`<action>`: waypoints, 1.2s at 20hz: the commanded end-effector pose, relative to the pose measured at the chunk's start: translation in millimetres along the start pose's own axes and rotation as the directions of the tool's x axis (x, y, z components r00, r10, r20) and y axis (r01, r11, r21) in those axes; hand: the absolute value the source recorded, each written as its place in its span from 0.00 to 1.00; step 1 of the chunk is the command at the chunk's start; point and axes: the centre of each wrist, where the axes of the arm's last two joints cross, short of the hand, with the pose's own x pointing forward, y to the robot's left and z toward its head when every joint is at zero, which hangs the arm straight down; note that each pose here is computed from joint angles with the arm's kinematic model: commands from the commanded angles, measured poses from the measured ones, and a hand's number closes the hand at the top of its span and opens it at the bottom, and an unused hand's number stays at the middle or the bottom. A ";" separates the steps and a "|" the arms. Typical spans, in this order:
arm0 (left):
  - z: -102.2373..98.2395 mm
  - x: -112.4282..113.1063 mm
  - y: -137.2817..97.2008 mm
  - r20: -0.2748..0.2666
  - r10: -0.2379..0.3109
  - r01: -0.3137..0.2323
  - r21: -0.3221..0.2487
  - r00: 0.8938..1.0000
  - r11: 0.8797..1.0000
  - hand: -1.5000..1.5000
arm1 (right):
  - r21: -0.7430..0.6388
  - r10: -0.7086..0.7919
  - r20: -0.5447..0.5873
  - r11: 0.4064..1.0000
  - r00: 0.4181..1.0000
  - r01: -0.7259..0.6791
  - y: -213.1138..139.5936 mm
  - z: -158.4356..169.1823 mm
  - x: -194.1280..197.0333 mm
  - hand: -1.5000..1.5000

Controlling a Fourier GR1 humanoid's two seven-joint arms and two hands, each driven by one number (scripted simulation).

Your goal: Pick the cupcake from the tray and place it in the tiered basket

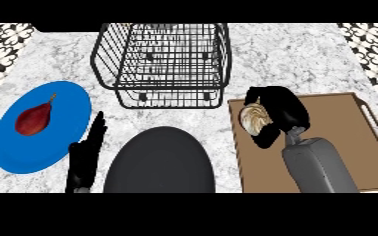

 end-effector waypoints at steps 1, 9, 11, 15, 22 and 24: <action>-3.6 0.5 10.0 -0.014 0.004 -0.003 0.039 1.000 0.999 0.50 | -0.137 -0.171 0.059 0.975 0.983 0.178 -42.8 27.2 5.7 1.00; 1.6 11.6 -9.8 -0.001 0.006 -0.006 0.021 1.000 1.000 0.50 | -0.398 -0.200 0.253 0.870 0.946 0.291 -139.5 91.1 32.2 1.00; -2.1 4.8 0.1 -0.005 0.000 0.000 0.001 1.000 1.000 0.50 | -0.416 -0.142 0.232 0.880 0.962 0.230 -159.4 108.2 39.5 1.00; -2.5 1.7 -4.2 -0.006 -0.008 0.008 -0.005 1.000 1.000 0.50 | -0.427 -0.161 0.223 0.871 0.961 0.245 -177.6 134.6 72.8 1.00; -10.4 14.1 -17.4 0.002 -0.001 0.001 -0.012 1.000 1.000 0.50 | -0.440 -0.199 0.199 0.857 0.960 0.269 -221.9 67.3 118.7 1.00; -6.1 18.8 0.8 0.012 -0.007 0.007 0.000 1.000 1.000 0.50 | -0.431 -0.217 0.211 0.855 0.953 0.290 -218.4 60.4 116.1 1.00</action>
